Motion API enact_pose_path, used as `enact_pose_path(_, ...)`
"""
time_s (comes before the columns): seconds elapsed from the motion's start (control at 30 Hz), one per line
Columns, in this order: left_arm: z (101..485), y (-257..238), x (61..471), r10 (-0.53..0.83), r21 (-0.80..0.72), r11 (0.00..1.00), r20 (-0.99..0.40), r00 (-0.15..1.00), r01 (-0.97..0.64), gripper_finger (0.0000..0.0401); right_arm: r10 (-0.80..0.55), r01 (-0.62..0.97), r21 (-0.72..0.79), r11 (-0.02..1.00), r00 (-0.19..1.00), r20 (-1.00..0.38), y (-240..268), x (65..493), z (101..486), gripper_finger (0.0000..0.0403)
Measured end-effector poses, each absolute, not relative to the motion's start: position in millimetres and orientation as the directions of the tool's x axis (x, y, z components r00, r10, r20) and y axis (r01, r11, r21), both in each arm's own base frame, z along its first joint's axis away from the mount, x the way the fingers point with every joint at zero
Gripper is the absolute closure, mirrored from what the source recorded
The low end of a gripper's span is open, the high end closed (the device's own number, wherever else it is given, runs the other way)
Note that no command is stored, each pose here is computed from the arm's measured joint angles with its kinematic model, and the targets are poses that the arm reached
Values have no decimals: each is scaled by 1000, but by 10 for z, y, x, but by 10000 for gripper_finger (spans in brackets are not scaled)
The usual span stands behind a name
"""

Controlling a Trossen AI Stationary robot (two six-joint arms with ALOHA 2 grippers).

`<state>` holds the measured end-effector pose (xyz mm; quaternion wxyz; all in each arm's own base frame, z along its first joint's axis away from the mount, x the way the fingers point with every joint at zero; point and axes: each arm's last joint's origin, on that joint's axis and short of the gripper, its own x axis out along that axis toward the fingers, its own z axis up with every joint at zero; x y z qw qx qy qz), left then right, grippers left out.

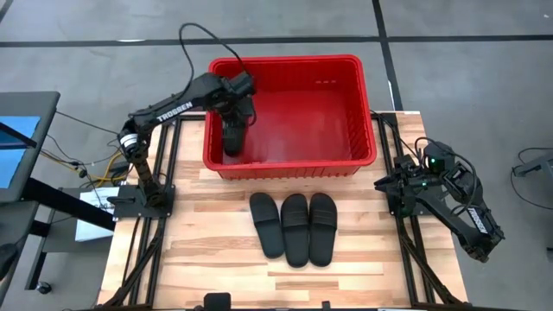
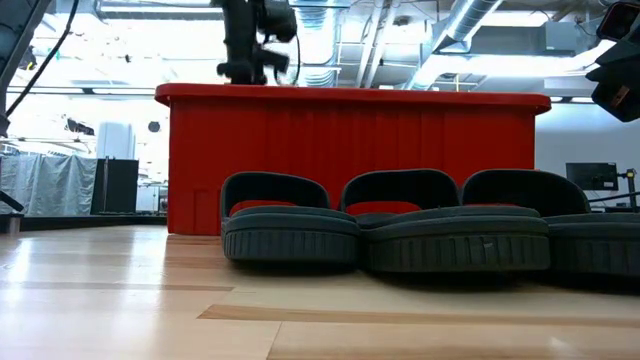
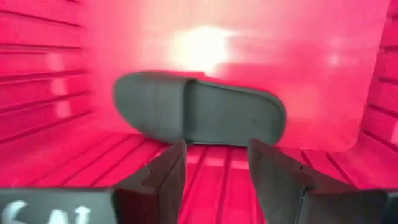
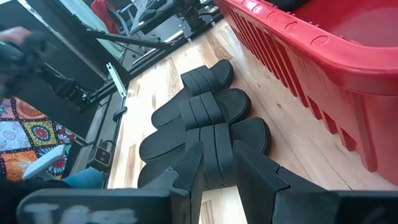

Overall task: Pick and place slides into bin
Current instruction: Put the left slide into the bin

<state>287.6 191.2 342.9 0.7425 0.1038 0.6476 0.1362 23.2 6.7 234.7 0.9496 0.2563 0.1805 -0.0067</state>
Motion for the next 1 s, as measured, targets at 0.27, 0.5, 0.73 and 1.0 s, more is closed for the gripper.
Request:
enact_pose_path(0.27,4079,1614,2807,404,388,914,-896,182,-119,239,80,105,484,869,935,-346,67,232,2347,326)
enact_pose_path(0.5,4347,1305,2796,312,256,945,-893,323,-205,239,80,105,484,869,935,-346,67,232,2347,326)
enact_pose_path(0.73,4373,938,2893,235,183,969,-894,381,-166,239,80,105,484,869,935,-346,68,232,2347,326)
enact_pose_path(1.0,4374,481,3001,173,127,982,-894,413,-137,239,80,106,484,869,935,-346,67,232,2347,326)
